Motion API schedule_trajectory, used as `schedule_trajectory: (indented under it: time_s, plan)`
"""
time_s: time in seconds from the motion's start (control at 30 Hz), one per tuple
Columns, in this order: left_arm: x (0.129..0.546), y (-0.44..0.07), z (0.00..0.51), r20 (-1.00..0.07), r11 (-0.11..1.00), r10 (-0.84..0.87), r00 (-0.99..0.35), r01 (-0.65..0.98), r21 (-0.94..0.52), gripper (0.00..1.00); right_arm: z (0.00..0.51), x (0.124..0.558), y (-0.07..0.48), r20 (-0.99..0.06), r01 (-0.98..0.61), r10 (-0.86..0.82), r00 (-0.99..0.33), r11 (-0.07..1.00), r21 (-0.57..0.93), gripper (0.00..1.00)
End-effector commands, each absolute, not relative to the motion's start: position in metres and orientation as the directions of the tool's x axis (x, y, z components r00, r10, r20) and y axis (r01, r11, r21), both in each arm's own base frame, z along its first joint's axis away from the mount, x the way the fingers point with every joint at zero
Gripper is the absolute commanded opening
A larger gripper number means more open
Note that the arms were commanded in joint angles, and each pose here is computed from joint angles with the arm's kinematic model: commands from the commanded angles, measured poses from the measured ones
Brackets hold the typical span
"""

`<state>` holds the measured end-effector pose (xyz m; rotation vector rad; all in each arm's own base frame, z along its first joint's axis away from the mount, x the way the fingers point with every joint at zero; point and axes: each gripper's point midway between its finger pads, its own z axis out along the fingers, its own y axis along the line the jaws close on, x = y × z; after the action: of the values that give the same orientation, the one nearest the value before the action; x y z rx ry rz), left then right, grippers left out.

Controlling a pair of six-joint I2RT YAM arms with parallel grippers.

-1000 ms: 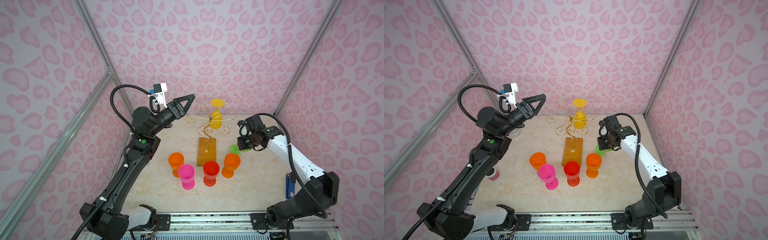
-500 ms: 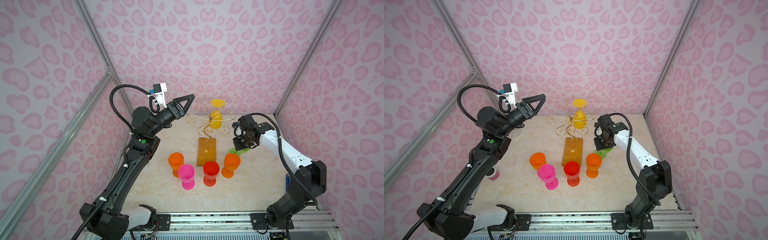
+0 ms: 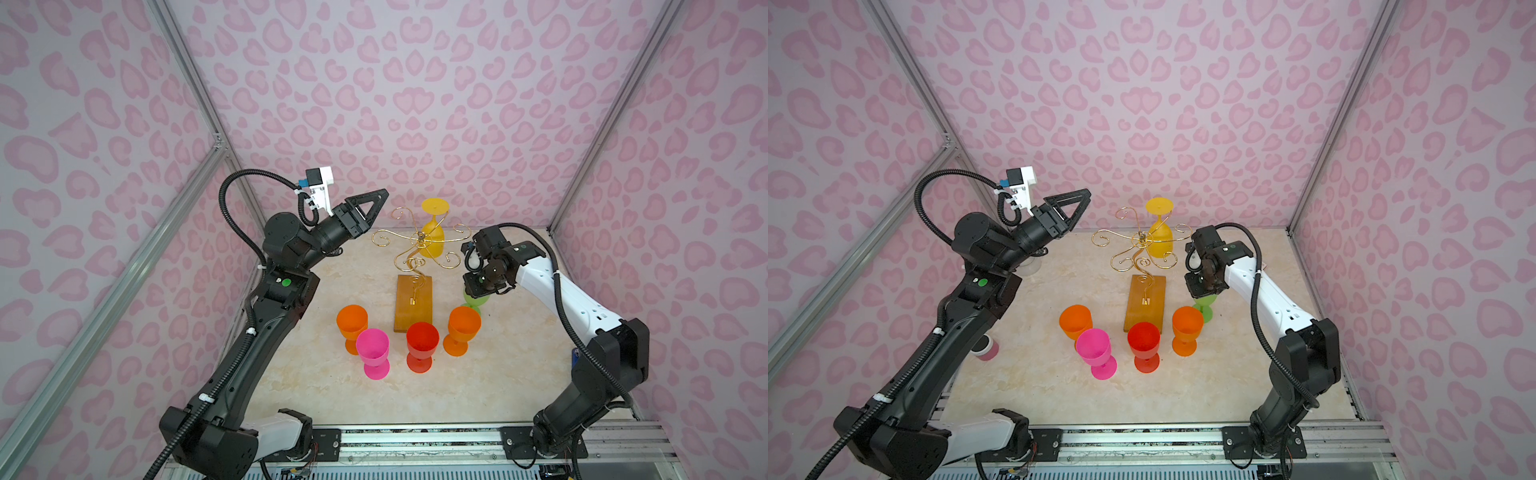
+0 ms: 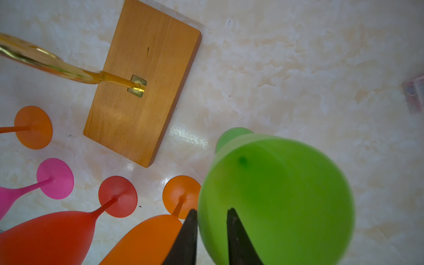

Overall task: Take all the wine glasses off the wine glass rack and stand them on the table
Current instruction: 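Lower the green glass with the right gripper beside the orange glass, then stand the green glass upright, open the right gripper and lift toward the yellow glass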

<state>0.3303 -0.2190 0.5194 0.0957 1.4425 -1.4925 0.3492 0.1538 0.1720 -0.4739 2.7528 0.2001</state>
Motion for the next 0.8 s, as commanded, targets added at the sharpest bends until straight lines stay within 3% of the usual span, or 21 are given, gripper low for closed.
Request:
schedule_trajectory:
  time_s: [0.0,0.4,0.63,0.77]
  plan:
    - [0.326,-0.219,0.524,-0.674,0.229,-0.576,-0.463,0.700,-0.677,0.76,0.176,0.350,0.154,-0.367,-0.351,-0.303,-0.879,0.933,0.072,0.26]
    - [0.331,-0.216,0.513,-0.672,0.251,-0.576,-0.466,0.682,-0.687,0.76,0.224,0.344,0.137,-0.516,-0.287,-0.182,-0.837,0.949,0.132,0.29]
    - [0.334,-0.215,0.507,-0.677,0.266,-0.572,-0.464,0.675,-0.688,0.76,0.281,0.347,0.089,-0.689,-0.140,0.128,-0.714,0.937,0.319,0.28]
    - [0.336,-0.215,0.503,-0.678,0.274,-0.569,-0.465,0.670,-0.690,0.76,0.326,0.354,0.079,-0.758,-0.171,0.297,-0.580,0.866,0.470,0.29]
